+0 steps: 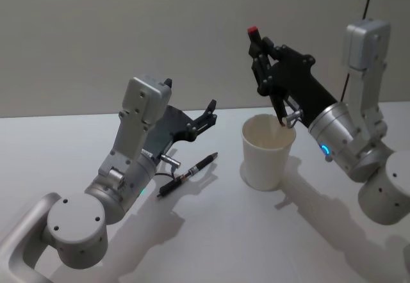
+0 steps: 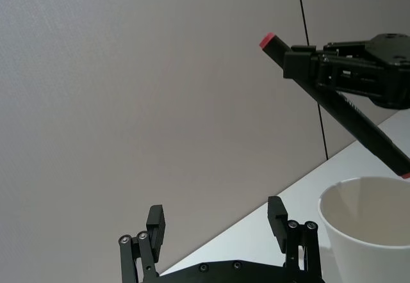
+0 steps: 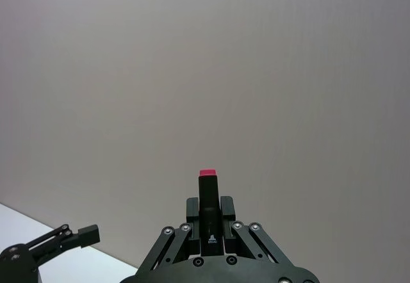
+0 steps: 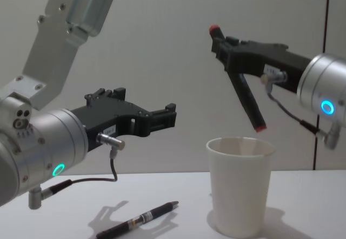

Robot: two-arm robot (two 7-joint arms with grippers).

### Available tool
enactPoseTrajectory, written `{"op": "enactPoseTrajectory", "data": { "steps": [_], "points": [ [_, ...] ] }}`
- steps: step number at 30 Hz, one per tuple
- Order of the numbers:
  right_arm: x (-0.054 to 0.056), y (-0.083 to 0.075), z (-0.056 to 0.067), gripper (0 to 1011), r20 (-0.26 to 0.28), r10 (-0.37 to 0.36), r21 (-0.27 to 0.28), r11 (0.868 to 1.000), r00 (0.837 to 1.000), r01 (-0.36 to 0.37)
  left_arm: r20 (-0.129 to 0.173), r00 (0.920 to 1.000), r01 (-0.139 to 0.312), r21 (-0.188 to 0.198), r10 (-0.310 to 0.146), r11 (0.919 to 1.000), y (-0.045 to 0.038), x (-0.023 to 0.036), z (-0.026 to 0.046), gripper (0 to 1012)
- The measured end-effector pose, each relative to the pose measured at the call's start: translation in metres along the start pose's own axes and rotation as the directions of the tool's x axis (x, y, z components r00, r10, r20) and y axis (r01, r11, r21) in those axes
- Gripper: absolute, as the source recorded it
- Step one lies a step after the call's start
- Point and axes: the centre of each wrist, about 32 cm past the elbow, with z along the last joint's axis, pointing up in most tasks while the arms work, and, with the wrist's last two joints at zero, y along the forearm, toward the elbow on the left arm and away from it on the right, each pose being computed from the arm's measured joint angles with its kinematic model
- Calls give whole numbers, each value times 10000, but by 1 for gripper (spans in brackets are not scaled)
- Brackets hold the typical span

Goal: Place the pen into the pen holder.

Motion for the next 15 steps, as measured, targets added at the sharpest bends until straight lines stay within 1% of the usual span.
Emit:
{"op": "enactPoseTrajectory", "data": {
  "steps": [10, 15],
  "points": [
    [-79, -51, -132, 182, 23, -123, -214, 9997, 9999, 123, 0, 10000, 0, 0, 0, 10000, 0, 0, 0, 1001],
    [-100, -65, -179, 182, 45, -174, -300, 9994, 9998, 175, 0, 10000, 0, 1, 0, 10000, 0, 0, 0, 1001]
  ]
}}
